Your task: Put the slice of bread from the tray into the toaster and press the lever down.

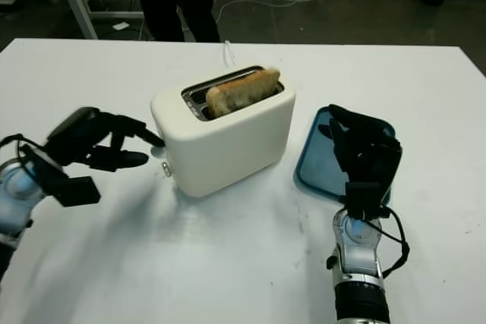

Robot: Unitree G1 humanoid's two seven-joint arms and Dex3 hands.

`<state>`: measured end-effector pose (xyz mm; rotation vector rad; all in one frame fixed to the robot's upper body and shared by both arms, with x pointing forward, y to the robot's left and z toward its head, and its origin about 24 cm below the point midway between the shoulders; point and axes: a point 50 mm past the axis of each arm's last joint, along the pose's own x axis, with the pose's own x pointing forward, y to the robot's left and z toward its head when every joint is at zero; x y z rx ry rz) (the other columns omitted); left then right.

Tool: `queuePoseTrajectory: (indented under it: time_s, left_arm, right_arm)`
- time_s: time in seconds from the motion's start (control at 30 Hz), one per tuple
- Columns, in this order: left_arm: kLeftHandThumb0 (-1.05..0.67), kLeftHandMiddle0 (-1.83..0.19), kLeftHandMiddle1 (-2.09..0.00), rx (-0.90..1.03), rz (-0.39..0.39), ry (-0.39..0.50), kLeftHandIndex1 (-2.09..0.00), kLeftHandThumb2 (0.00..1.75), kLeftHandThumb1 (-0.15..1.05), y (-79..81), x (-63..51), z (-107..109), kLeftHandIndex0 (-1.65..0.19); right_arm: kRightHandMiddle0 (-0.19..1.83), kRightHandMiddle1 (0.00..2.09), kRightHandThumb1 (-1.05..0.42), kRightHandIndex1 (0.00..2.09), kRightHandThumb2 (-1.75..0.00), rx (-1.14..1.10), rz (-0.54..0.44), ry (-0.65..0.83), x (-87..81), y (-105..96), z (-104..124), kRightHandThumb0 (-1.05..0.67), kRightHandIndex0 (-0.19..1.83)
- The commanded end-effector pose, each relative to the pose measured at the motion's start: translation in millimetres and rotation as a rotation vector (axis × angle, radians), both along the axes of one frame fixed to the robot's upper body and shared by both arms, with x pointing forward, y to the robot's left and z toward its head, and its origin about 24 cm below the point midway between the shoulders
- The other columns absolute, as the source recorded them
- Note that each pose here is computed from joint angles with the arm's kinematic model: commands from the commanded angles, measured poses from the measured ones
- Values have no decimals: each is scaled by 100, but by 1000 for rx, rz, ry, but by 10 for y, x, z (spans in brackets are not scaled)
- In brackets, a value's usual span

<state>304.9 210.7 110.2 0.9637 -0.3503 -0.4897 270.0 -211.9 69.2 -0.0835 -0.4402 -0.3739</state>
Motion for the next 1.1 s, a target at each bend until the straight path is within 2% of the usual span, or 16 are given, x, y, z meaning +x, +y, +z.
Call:
queuePoseTrajectory:
  time_s: [0.0,0.07,0.17,0.3,0.4,0.53,0.7,0.83,0.9,0.97,1.07]
  left_arm:
    - [-80,-110,-122,72,-2,171,-13,19,92,-129,-4,-412,-106]
    - [-79,-112,-113,105,26,220,-9,16,92,-225,-1,-654,-108]
    - [-76,-119,-95,135,48,257,-5,15,91,-390,-70,-951,-114]
    - [-77,-130,-67,92,63,301,-2,12,92,-491,-193,-1117,-118]
    - [-77,-134,-52,105,62,316,-1,11,92,-494,-233,-1139,-119]
    - [-78,-132,-41,123,49,284,-1,15,92,-444,-247,-1093,-122]
    - [-77,-135,-41,140,87,273,-1,15,92,-355,-253,-1045,-121]
    - [-76,-137,-44,167,117,263,-1,14,91,-351,-317,-1119,-123]
    - [-75,-130,-38,183,130,285,-2,14,91,-365,-352,-1182,-124]
    - [-73,-128,-24,190,135,319,-1,13,91,-378,-374,-1244,-124]
    - [-72,-124,-16,201,134,364,0,12,91,-409,-362,-1296,-123]
  right_arm:
    - [122,0,-92,9,-10,-32,-7,-9,-19,-19,35,-49,136]
    - [121,0,-92,8,-11,-48,-14,-6,-25,-43,32,-49,136]
    - [120,0,-92,8,-11,-58,-7,-16,-33,-85,44,-48,136]
    - [120,0,-92,7,-11,-94,-3,-27,-25,-134,83,-50,136]
    - [120,0,-92,7,-12,-105,-2,-26,-19,-141,103,-49,135]
    - [118,0,-92,6,-12,-109,2,-22,-16,-126,100,-49,134]
    - [118,0,-92,5,-12,-109,8,-26,-27,-120,96,-48,134]
    - [118,0,-92,6,-13,-119,7,-28,-50,-137,96,-48,135]
    - [119,0,-92,5,-13,-119,7,-25,-59,-144,94,-49,135]
    - [119,0,-92,5,-13,-116,7,-21,-60,-146,87,-49,135]
    - [119,0,-92,5,-12,-124,5,-14,-51,-142,78,-49,135]
